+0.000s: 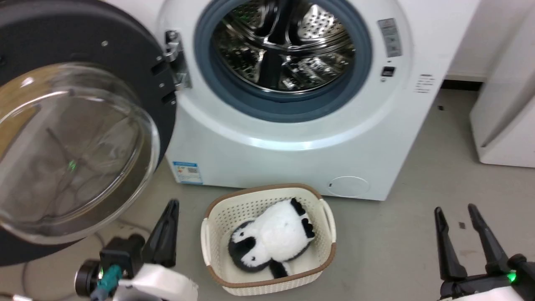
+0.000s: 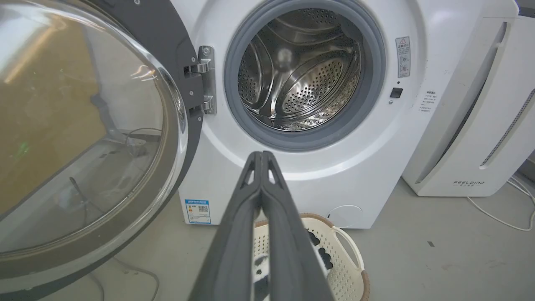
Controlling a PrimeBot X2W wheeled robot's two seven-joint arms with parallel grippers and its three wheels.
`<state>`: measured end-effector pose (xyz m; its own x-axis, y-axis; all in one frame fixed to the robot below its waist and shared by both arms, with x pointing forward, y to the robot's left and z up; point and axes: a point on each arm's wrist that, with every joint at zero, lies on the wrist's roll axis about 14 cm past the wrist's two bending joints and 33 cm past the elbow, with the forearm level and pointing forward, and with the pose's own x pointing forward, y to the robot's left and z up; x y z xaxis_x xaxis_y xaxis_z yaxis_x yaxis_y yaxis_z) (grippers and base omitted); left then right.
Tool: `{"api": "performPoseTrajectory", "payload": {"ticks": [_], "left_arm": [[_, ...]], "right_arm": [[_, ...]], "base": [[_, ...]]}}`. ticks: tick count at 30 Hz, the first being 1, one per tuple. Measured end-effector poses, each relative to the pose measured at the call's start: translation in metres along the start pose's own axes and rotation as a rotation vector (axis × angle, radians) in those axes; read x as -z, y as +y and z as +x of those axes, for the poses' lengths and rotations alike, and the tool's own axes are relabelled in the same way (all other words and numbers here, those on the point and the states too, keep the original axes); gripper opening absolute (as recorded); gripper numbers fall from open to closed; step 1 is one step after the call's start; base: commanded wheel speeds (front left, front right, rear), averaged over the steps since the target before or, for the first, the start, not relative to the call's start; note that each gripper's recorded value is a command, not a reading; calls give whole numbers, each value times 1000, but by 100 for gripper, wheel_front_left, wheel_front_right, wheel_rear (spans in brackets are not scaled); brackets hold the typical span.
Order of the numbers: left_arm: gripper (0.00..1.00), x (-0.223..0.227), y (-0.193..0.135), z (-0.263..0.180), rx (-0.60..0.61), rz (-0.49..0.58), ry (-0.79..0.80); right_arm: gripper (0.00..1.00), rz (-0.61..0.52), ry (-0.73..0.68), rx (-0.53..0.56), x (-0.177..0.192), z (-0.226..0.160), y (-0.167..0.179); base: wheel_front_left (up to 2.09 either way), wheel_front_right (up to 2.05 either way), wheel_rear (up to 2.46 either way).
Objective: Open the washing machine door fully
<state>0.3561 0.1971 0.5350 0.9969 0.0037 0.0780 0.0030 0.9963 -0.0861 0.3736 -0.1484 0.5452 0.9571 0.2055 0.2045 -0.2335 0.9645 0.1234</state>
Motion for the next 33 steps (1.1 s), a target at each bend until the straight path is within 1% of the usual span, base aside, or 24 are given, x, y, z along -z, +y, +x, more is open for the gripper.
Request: {"api": "performPoseTrajectory", "payload": {"ticks": [1, 2, 3, 4, 6, 14, 20, 33], "left_arm": [[0, 3, -3, -2, 2, -4, 4], [22, 13, -10, -7, 7, -18, 16], [54, 16, -13, -9, 15, -17, 19], [100, 18, -16, -10, 22, -19, 21], [100, 22, -22, -15, 19, -12, 11], [100, 27, -28, -23, 3, 8, 8], [100, 31, -27, -25, 5, 23, 15], [100, 28, -25, -24, -6, 11, 6]], "right_arm": [[100, -2, 0, 7, 0, -3, -1], [100, 2, -4, 25, -2, -9, -3], [100, 4, -4, 31, -3, -11, -4], [100, 4, -2, 36, -2, -14, -5], [100, 5, 0, 53, -3, -20, -8], [100, 12, 13, 71, 1, -27, -11], [100, 16, 15, 71, 2, -27, -10], [100, 29, 24, 67, 5, -26, -8]], "base": [[0, 0, 0], [0, 0, 0], [0, 0, 0], [0, 0, 0], [0, 0, 0], [0, 0, 0], [0, 0, 0], [0, 0, 0]]}}
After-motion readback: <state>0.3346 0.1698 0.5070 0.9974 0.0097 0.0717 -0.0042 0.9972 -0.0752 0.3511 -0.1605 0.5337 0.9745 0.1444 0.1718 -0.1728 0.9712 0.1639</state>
